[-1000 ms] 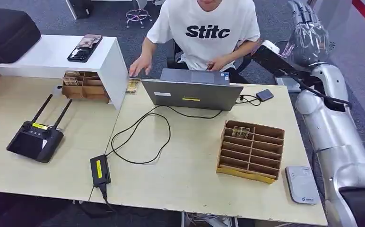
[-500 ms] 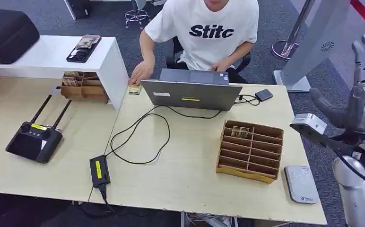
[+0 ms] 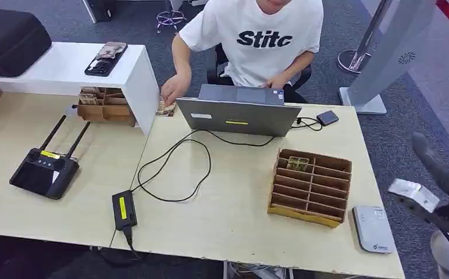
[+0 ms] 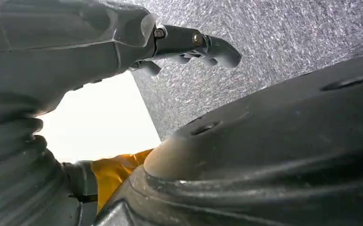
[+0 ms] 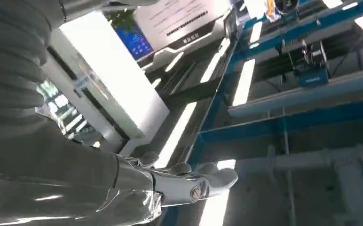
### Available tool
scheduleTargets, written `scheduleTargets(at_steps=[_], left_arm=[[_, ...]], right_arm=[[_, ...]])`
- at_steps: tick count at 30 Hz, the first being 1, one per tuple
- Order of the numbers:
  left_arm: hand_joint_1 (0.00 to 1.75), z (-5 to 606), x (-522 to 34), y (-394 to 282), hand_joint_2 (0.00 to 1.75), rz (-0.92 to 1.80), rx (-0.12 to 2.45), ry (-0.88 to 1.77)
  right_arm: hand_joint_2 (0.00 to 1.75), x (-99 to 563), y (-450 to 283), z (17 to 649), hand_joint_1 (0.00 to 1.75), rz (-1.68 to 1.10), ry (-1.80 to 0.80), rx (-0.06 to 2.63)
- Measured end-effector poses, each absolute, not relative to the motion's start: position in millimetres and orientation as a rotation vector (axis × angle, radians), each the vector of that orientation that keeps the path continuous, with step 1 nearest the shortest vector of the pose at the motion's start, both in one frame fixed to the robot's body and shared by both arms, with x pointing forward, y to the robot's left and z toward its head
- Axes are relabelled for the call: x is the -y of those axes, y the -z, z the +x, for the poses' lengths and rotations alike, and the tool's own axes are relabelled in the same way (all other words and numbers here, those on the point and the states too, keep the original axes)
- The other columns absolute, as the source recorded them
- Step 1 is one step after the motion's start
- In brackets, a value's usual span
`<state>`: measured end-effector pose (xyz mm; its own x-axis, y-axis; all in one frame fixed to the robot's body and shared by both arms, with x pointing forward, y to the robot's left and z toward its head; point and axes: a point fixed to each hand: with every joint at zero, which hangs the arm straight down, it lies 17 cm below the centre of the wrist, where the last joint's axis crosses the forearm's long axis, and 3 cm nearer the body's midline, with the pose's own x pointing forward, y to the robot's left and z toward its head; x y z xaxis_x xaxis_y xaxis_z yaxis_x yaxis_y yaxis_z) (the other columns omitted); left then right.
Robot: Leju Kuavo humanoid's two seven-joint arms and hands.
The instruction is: Pass the card to the sensor for recognition and then transmit it.
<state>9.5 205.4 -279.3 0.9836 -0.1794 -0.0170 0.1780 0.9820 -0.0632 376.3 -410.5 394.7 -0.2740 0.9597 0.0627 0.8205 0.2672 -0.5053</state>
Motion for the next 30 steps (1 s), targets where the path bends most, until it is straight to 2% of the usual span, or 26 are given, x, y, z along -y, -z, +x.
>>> scheduleTargets(at_steps=[3, 7, 17, 30], left_arm=[[0.0, 9.3, -203.7, 279.3, 1.75, -0.06, -0.02, 0.161], [0.0, 8.6, -203.8, 279.4, 1.75, -0.058, -0.021, 0.145], [0.0, 7.1, -202.3, 279.5, 1.75, -0.049, -0.028, 0.129], [0.0, 7.3, -202.8, 279.6, 1.75, -0.046, -0.026, 0.128]], right_arm=[[1.75, 413.7, -376.9, 348.4, 0.0, -1.075, -0.324, 2.356], [1.75, 411.0, -371.0, 312.5, 0.0, -0.909, -0.231, 2.426], [1.75, 393.4, -359.2, 231.0, 0.0, -1.129, 0.03, 2.418], [1.75, 411.4, -344.3, 214.0, 0.0, -1.149, 0.228, 2.306]])
